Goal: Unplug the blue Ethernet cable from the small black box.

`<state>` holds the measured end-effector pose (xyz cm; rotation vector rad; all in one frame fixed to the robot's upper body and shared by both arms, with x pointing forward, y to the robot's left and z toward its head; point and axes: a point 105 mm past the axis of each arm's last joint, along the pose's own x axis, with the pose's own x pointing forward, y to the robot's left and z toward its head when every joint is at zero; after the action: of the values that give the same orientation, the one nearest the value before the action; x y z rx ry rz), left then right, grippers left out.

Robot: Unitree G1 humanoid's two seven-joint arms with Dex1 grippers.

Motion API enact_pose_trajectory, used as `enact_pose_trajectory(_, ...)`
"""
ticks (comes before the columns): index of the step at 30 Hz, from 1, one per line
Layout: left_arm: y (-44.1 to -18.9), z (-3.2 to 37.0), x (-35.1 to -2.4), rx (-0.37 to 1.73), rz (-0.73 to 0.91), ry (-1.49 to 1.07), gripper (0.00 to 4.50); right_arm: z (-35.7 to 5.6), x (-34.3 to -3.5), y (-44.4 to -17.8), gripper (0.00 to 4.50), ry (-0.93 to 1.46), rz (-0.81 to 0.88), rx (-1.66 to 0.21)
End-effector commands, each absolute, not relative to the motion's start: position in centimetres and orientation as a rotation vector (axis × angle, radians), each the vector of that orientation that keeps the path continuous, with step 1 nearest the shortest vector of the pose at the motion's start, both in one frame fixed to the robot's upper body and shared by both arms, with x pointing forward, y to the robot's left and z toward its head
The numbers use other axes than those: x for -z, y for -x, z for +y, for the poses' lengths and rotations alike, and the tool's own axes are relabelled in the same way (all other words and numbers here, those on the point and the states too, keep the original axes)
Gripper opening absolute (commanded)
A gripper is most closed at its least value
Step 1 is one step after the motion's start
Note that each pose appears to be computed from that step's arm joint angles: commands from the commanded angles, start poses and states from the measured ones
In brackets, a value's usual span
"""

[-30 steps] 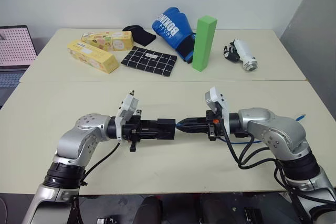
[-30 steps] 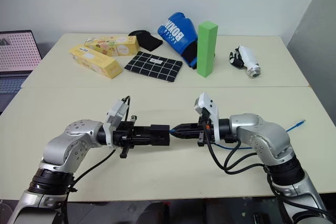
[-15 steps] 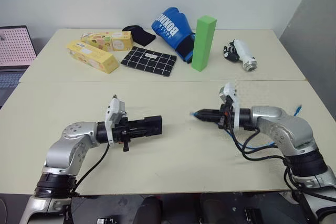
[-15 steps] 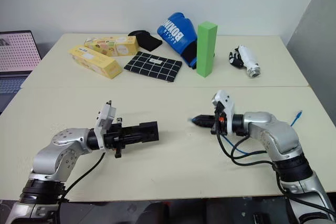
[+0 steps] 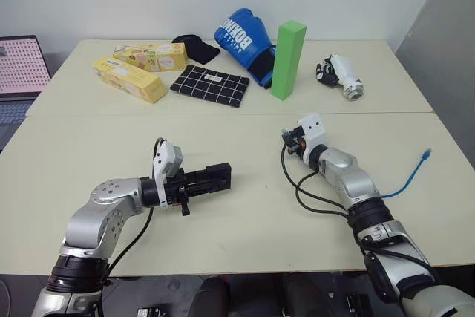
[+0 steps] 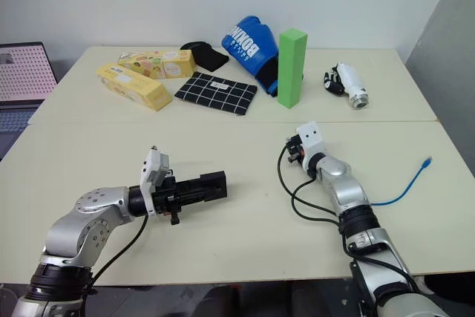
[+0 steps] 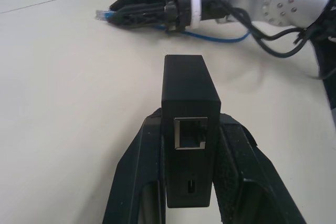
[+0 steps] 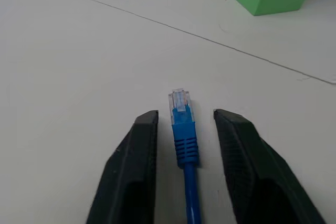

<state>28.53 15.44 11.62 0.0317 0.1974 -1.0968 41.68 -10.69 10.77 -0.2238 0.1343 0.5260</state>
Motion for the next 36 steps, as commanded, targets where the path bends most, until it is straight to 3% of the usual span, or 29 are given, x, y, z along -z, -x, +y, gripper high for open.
enact_pose_trajectory(1,-28.8,15.4,-12.7,1.051,0.125,-0.074,0.78,-11.3,-13.8,-41.2,2.80,0.206,0.052,-0.561)
enact_pose_trajectory(3,-30.1,16.3,-13.0,0.936,0.085,-0.099,0.78,-11.3,-15.5,-39.9,3.04,0.230,0.030,-0.658)
enact_pose_trajectory(7,-31.8,18.1,-13.5,0.781,0.027,-0.091,0.78,-9.5,-17.7,-36.2,4.09,0.274,-0.002,-0.902)
enact_pose_trajectory(10,-33.3,20.4,-13.6,0.603,-0.058,-0.148,0.78,-7.0,-19.4,-32.5,4.09,0.296,-0.026,-1.121)
enact_pose_trajectory(17,-36.3,25.8,-13.6,0.133,-0.222,-0.252,0.78,-3.7,-20.1,-31.2,4.09,0.331,-0.035,-1.185)
enact_pose_trajectory(29,-37.2,27.6,-8.2,-0.003,-0.087,-0.105,0.78,-2.5,-19.9,-31.1,4.09,0.330,-0.012,-1.200)
enact_pose_trajectory(31,-36.9,27.3,-7.5,0.016,-0.070,-0.082,1.49,-2.6,-19.8,-31.0,4.15,0.333,-0.008,-1.198)
enact_pose_trajectory(32,-36.7,27.2,-7.3,0.023,-0.065,-0.071,1.54,-2.6,-19.7,-30.9,4.15,0.334,-0.006,-1.197)
enact_pose_trajectory(36,-36.0,26.7,-7.0,0.059,-0.043,-0.066,2.46,-2.6,-19.5,-30.7,4.15,0.330,0.003,-1.192)
